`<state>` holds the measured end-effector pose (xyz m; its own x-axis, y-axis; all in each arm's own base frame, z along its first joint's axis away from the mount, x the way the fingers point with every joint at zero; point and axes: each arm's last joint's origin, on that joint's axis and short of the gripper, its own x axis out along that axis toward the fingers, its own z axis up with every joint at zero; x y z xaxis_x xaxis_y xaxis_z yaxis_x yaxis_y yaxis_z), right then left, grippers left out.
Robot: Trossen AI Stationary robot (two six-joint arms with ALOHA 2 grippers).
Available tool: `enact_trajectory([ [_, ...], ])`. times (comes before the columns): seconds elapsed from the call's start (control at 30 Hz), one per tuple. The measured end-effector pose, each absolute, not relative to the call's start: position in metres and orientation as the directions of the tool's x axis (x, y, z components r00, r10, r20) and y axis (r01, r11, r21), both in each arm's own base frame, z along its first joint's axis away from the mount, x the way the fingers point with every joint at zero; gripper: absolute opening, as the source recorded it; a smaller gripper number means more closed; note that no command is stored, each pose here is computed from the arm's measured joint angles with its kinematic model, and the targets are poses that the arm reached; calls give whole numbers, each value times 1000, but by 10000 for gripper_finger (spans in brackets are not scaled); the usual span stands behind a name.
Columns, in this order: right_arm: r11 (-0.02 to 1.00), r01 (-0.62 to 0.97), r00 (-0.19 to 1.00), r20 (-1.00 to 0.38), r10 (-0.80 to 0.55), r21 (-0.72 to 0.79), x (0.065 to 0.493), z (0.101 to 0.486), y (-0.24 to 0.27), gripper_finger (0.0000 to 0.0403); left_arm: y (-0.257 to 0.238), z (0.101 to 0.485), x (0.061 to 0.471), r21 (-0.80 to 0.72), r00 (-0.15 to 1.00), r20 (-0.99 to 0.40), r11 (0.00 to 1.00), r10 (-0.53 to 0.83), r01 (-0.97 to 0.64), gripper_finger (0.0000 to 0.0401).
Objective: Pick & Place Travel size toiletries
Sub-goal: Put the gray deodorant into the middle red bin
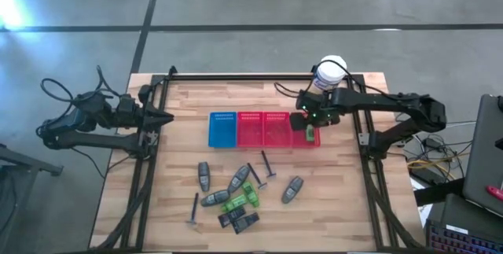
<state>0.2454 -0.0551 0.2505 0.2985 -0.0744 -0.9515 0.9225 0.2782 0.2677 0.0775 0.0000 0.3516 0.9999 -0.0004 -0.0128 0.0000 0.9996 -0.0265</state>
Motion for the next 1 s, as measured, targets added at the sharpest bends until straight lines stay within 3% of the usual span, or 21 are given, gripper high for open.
enact_trajectory([
  [0.1, 558, 779, 356, -934, -18, 286, 256, 265, -24, 280, 0, 352, 77, -26, 1000, -13, 1000, 0, 0, 41],
  [0.2, 820, 515, 355, -933, 61, 249, 265, 267, 18, 282, 0, 352, 77, -26, 1000, -12, 1000, 0, 0, 41],
  [0.3, 959, 202, 313, -941, 128, 197, 272, 262, 60, 276, 0, 352, 77, -26, 1000, -12, 1000, -1, 0, 41],
  [0.4, 990, -31, 239, -961, 138, 135, 279, 252, 96, 270, 0, 352, 77, -26, 1000, -12, 1000, -1, 0, 41],
  [0.5, 989, -148, 174, -983, 53, 27, 289, 242, 118, 273, 0, 352, 77, -26, 1000, -13, 1000, -1, 0, 41],
  [0.73, 889, -455, 69, -997, -31, -59, 310, 209, 147, 305, 0, 352, 77, -26, 1000, -12, 1000, 0, 0, 41],
  [1.0, 847, -527, 106, -994, -8, -63, 309, 181, 148, 340, 0, 352, 77, -27, 1000, -12, 1000, 0, 0, 41],
])
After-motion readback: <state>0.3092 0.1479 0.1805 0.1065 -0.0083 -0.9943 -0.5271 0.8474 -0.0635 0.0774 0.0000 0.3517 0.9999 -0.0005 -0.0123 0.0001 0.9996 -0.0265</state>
